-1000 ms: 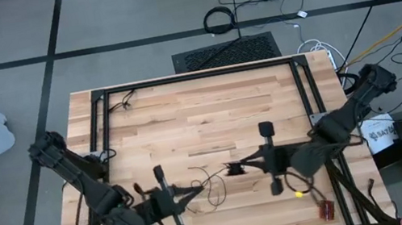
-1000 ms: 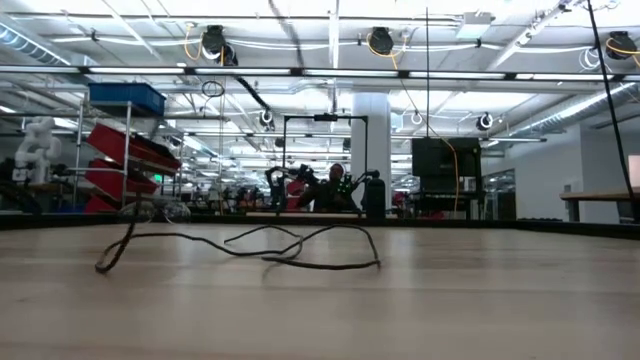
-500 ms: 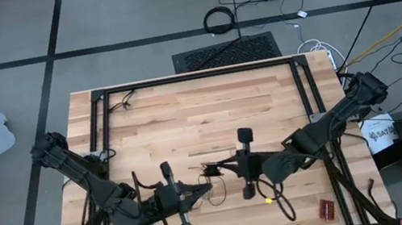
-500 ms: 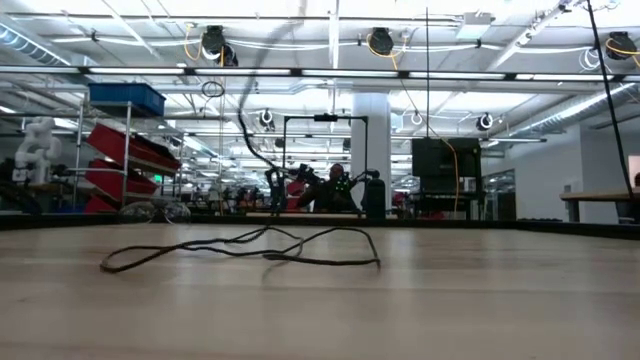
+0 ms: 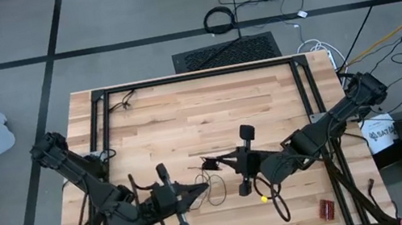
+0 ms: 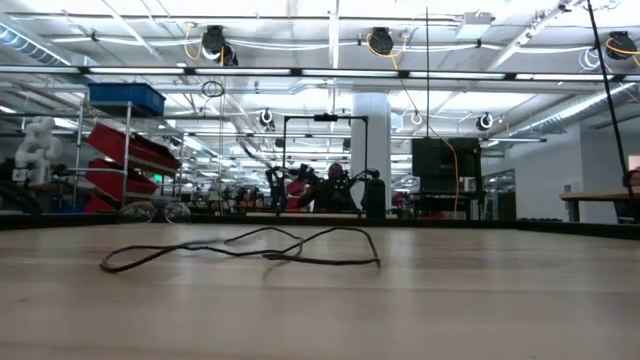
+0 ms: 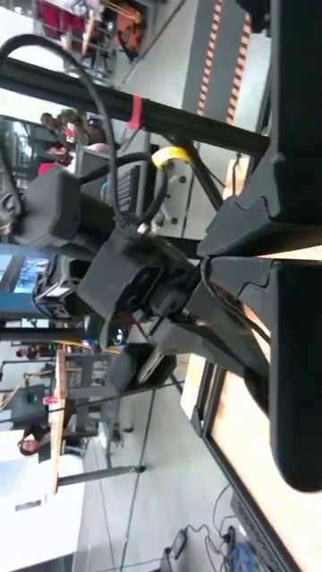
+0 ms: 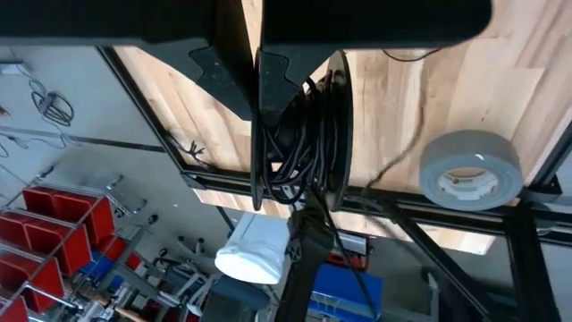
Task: Coil cords
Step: Coil the black wire onto the spool
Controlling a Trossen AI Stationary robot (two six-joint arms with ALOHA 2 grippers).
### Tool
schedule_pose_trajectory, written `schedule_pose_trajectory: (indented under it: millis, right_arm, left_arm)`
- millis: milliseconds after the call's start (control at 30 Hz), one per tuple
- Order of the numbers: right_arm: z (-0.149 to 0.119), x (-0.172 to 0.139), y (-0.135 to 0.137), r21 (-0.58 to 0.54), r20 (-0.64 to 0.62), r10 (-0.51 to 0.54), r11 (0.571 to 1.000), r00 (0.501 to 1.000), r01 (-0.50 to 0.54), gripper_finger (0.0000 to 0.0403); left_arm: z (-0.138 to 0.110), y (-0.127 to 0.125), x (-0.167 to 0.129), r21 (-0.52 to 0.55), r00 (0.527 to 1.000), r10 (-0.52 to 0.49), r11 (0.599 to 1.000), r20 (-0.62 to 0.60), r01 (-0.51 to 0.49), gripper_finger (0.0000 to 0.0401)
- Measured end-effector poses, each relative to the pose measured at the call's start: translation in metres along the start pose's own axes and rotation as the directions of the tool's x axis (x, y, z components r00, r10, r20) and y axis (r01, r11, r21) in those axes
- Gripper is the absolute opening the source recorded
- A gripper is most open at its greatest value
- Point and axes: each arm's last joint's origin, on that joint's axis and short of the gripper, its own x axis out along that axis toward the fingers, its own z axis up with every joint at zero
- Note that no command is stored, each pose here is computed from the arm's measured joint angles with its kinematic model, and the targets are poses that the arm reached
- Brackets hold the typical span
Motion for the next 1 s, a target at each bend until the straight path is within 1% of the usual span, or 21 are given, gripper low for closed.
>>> schedule_pose_trajectory:
  millis: [100, 267, 433, 567, 667, 867, 1000]
  right_arm:
    - [0.000, 0.000, 0.000, 0.001, 0.000, -0.001, 1.000, 1.000, 0.001, 0.0000]
    - [0.001, 0.001, -0.001, 0.007, 0.005, -0.006, 1.000, 1.000, 0.006, 0.0000]
    - [0.000, 0.002, -0.002, 0.030, -0.004, 0.019, 0.999, 1.000, -0.019, 0.0000]
    - [0.000, 0.002, -0.002, 0.030, -0.004, 0.018, 0.999, 1.000, -0.018, 0.0000]
    - [0.000, 0.002, -0.002, 0.031, -0.003, 0.020, 0.999, 1.000, -0.020, 0.0000]
    - [0.001, 0.000, -0.004, 0.034, 0.000, 0.022, 0.999, 1.000, -0.022, 0.0000]
    - [0.001, 0.000, -0.004, 0.034, 0.001, 0.025, 0.999, 1.000, -0.025, 0.0000]
  left_arm:
    - [0.002, 0.001, 0.001, -0.020, 1.000, 0.005, 1.000, 0.013, -0.005, 0.0002]
    - [-0.006, 0.004, 0.020, -0.045, 0.999, 0.026, 0.999, 0.018, -0.026, 0.0002]
    - [-0.017, 0.003, 0.039, -0.068, 0.999, -0.023, 0.997, 0.032, 0.025, 0.0002]
    - [-0.030, -0.003, 0.048, -0.057, 0.999, -0.038, 0.998, 0.022, 0.040, 0.0002]
    - [-0.038, -0.006, 0.052, -0.065, 0.999, -0.034, 0.997, 0.010, 0.035, 0.0002]
    - [-0.053, -0.010, 0.059, -0.046, 1.000, -0.028, 0.999, -0.013, 0.027, 0.0003]
    - [-0.060, -0.011, 0.062, -0.043, 0.999, -0.022, 0.999, -0.030, 0.021, 0.0016]
